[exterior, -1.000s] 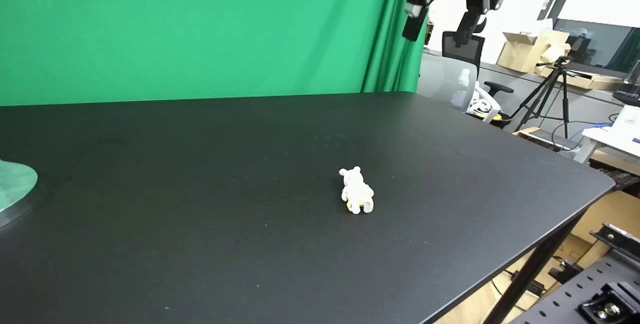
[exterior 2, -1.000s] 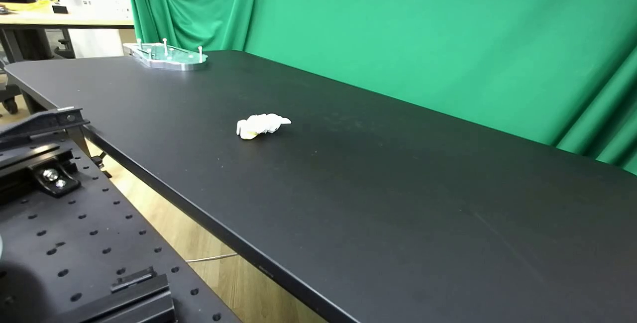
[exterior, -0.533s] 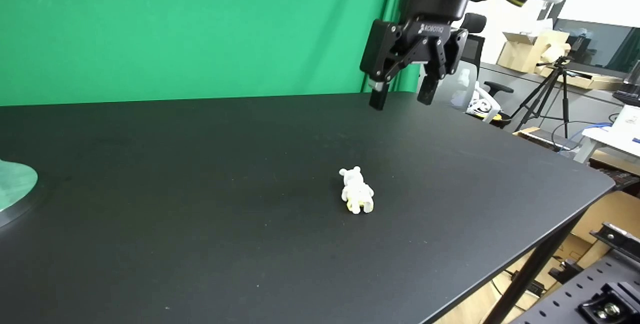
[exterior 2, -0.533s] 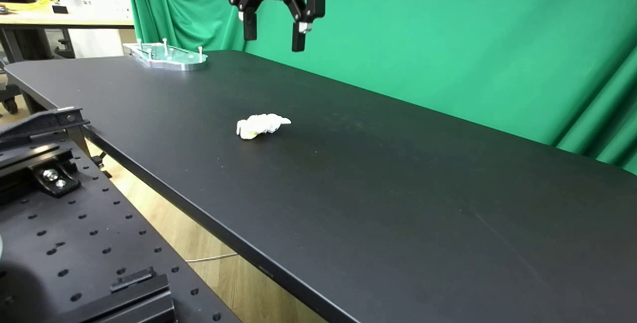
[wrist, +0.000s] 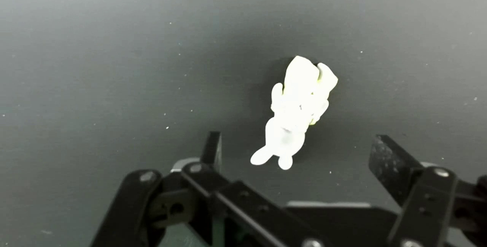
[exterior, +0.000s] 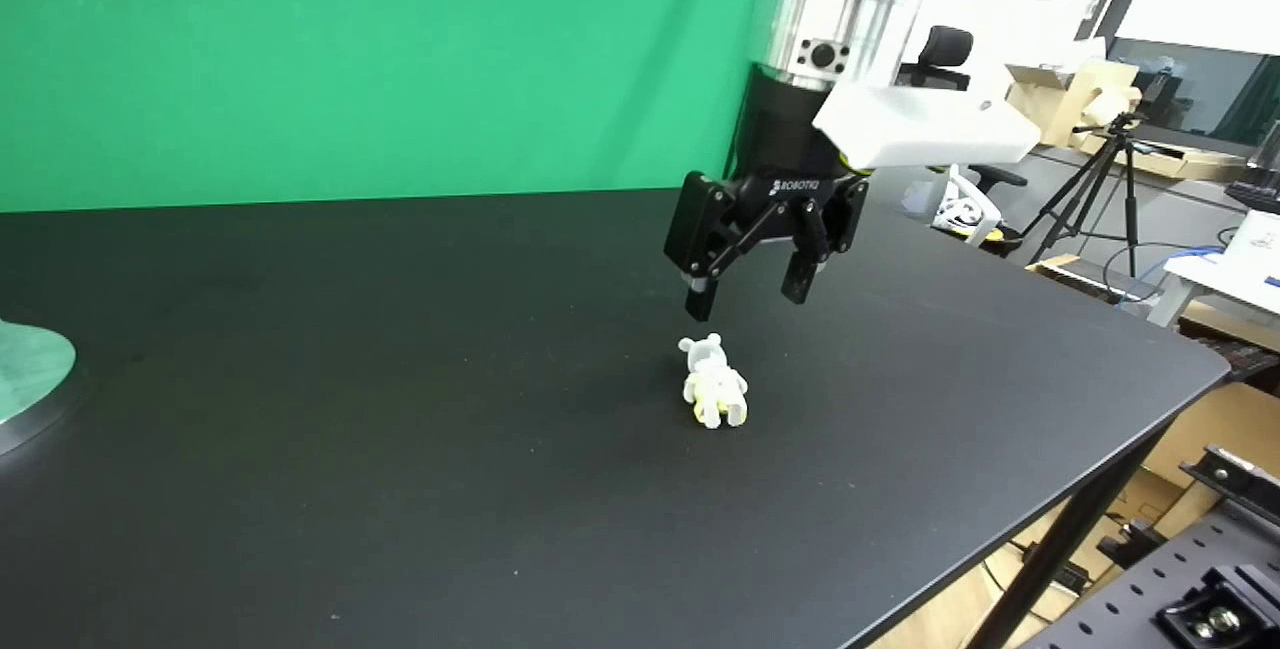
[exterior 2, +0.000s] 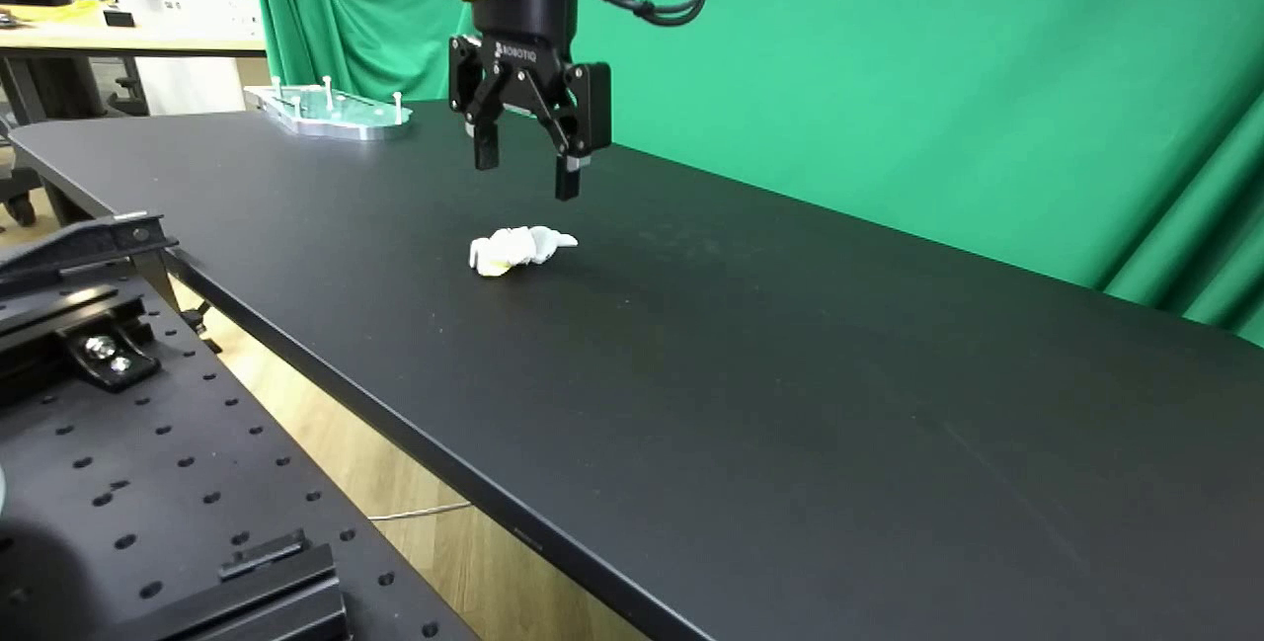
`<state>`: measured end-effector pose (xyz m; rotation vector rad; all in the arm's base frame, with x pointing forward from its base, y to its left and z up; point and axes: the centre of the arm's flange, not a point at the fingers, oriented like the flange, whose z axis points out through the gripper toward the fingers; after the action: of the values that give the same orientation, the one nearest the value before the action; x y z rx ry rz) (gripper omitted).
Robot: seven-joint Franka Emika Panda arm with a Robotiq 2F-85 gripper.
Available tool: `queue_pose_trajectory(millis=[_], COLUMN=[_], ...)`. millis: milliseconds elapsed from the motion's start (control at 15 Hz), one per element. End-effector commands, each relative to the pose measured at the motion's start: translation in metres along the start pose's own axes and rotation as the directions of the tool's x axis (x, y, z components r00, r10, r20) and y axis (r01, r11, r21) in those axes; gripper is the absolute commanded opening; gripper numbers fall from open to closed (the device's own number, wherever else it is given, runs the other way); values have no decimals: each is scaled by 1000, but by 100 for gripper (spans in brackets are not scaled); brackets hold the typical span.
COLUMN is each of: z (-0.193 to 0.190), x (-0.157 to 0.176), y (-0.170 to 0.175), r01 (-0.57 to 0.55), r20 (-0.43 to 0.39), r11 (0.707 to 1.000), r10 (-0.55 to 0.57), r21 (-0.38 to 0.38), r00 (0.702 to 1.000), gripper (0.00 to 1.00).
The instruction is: Move the white bunny doll a little further
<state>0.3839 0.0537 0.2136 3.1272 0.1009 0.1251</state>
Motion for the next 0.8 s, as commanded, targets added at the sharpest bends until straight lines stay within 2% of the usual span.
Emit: queue_pose_trajectory(millis=[0, 533, 733], z=[30, 59, 65], x=[-7, -14, -13], y=[-4, 5, 0], r01=[-62, -130, -215], r20=[-26, -3, 12], r11=[998, 991, 976], r10=[62, 130, 215], r21=[-14, -32, -14], r00=[998, 991, 976], gripper=[100, 100, 100])
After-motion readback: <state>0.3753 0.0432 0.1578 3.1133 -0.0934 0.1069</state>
